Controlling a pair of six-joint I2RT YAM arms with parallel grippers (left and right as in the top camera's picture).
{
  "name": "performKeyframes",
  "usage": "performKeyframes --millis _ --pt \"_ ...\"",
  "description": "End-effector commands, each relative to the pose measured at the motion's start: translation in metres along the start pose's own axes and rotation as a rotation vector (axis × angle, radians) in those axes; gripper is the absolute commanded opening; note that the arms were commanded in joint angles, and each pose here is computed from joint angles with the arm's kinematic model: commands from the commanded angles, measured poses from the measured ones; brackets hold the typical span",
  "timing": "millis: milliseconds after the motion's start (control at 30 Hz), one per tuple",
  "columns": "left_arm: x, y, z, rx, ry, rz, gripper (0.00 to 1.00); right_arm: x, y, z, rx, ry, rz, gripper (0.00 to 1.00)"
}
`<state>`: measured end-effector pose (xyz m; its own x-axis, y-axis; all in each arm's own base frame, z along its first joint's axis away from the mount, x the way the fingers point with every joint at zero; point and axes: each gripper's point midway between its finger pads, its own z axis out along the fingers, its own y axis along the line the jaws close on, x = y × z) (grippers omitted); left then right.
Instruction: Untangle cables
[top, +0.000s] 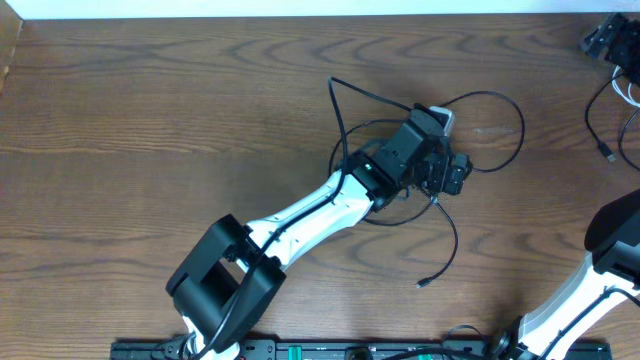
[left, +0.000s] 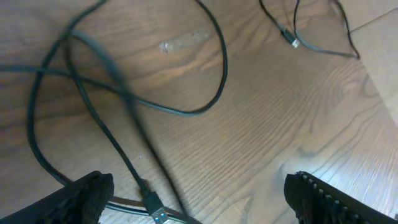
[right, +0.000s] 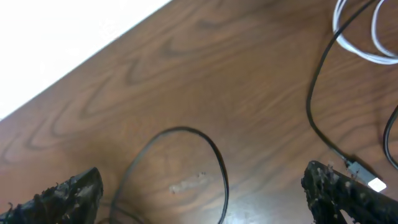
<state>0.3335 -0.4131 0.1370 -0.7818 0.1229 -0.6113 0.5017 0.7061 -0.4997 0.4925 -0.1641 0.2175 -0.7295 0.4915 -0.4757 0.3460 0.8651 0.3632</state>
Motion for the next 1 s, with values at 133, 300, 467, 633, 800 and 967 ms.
performKeyframes --millis 133,300,467,633,800,967 --pt "-0.076 0.003 -0.085 0.025 -0.193 -0.046 0.94 0.026 0.055 -0.003 -0.078 0.07 -0.194 0.99" --pt "-0.104 0.049 -0.151 -0.061 -0.271 -0.201 0.94 0.055 0.093 0.005 -0.119 0.15 -0.3 0.99" --pt "-0.094 0.136 -0.207 -0.256 -0.263 -0.401 0.94 0.112 0.15 0.01 -0.176 0.294 -0.48 0.92" --pt "-0.069 0.195 -0.232 -0.391 -0.215 -0.581 0.95 0.149 0.177 0.013 -0.139 0.377 -0.54 0.52" --pt "-0.051 0.226 -0.25 -0.481 -0.187 -0.668 0.95 0.177 0.177 0.025 -0.004 0.431 -0.53 0.44" --pt "-0.042 0.233 -0.255 -0.51 -0.169 -0.693 0.95 0.197 0.152 0.043 0.146 0.488 -0.484 0.38"
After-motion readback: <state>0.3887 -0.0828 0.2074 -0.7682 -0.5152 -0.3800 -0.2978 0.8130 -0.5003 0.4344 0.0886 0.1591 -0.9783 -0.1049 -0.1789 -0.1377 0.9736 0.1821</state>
